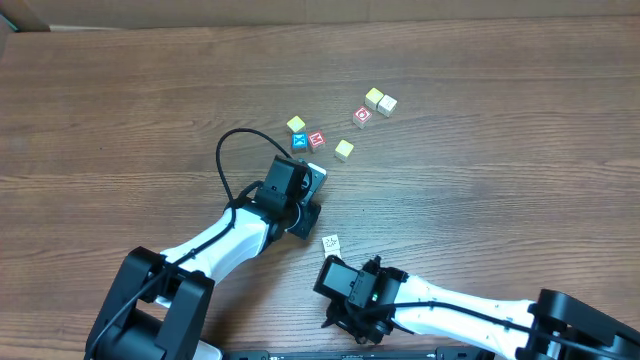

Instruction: Flip 3 blocks

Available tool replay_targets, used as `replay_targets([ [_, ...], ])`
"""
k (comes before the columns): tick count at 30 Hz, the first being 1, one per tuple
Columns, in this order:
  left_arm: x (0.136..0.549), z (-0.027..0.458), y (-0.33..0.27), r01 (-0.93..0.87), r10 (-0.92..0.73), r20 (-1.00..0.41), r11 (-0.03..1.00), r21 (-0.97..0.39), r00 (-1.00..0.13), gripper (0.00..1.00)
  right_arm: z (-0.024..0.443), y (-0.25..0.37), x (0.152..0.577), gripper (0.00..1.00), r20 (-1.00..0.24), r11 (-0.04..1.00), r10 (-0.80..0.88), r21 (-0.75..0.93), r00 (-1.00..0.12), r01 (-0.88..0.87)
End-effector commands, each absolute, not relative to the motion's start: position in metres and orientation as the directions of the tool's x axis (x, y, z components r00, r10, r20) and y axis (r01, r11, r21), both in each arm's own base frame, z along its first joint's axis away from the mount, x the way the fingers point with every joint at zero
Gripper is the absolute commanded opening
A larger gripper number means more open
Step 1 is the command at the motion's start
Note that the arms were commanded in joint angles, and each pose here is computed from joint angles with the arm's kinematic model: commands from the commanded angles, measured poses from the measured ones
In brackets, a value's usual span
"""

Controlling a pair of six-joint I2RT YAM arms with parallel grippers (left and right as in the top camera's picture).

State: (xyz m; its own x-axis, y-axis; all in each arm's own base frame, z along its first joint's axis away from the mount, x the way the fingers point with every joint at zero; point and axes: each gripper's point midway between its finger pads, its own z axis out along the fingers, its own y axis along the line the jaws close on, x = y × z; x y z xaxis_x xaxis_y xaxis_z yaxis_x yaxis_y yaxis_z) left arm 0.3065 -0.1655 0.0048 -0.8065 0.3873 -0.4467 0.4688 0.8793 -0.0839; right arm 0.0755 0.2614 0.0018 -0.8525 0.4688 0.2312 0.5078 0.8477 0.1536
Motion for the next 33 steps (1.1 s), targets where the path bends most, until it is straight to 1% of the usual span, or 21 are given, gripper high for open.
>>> replay_targets([
  [1,0.311,0.002,-0.155,0.372,0.289,-0.425,0.919,-0.127,-0.858,0.04,0.015,0.26,0.077,0.04,0.201,0.824,0.503,0.182,-0.841,0.536],
  [5,0.315,-0.001,-0.131,0.213,0.136,-0.387,0.963,-0.164,-0.912,0.08,0.023,0.241,0.079,0.04,0.152,0.8,0.563,0.146,-0.813,0.581],
  [8,0.316,-0.004,-0.106,0.039,-0.028,-0.337,0.981,-0.192,-0.941,0.13,0.029,0.224,0.084,0.04,0.108,0.777,0.608,0.125,-0.787,0.617],
  [10,0.314,-0.008,-0.085,-0.091,-0.149,-0.291,0.975,-0.205,-0.945,0.16,0.035,0.21,0.091,0.04,0.074,0.759,0.637,0.118,-0.767,0.641],
  [13,0.308,-0.008,-0.056,-0.219,-0.267,-0.235,0.953,-0.21,-0.935,0.16,0.043,0.186,0.104,0.04,0.024,0.716,0.692,0.102,-0.721,0.691],
  [15,0.304,-0.004,-0.039,-0.281,-0.328,-0.211,0.933,-0.224,-0.921,0.15,0.048,0.167,0.115,0.04,-0.011,0.67,0.741,0.094,-0.672,0.737],
  [18,0.3,0.01,-0.017,-0.348,-0.396,-0.21,0.908,-0.231,-0.894,0.14,0.056,0.139,0.132,0.04,-0.066,0.596,0.803,0.092,-0.592,0.798],
  [22,0.3,0.048,0.002,-0.361,-0.419,-0.303,0.904,-0.228,-0.856,0.16,0.073,0.102,0.166,0.04,-0.154,0.568,0.822,0.133,-0.549,0.813],
  [25,0.3,0.085,0.01,-0.355,-0.416,-0.409,0.909,-0.219,-0.812,0.21,0.094,0.082,0.187,0.05,-0.189,0.562,0.824,0.16,-0.534,0.811],
  [26,0.298,0.103,0.012,-0.352,-0.415,-0.453,0.91,-0.22,-0.789,0.24,0.104,0.075,0.195,0.08,-0.198,0.562,0.824,0.169,-0.531,0.81],
  [29,0.291,0.143,0.015,-0.333,-0.41,-0.551,0.912,-0.24,-0.727,0.29,0.136,0.057,0.216,0.12,-0.239,0.576,0.813,0.198,-0.531,0.793],
  [32,0.279,0.181,0.016,-0.31,-0.406,-0.64,0.913,-0.263,-0.653,0.33,0.177,0.039,0.237,0.18,-0.323,0.635,0.765,0.231,-0.558,0.737],
  [33,0.273,0.194,0.015,-0.299,-0.404,-0.667,0.914,-0.274,-0.625,0.34,0.194,0.035,0.244,0.24,-0.358,0.667,0.736,0.24,-0.574,0.706],
])
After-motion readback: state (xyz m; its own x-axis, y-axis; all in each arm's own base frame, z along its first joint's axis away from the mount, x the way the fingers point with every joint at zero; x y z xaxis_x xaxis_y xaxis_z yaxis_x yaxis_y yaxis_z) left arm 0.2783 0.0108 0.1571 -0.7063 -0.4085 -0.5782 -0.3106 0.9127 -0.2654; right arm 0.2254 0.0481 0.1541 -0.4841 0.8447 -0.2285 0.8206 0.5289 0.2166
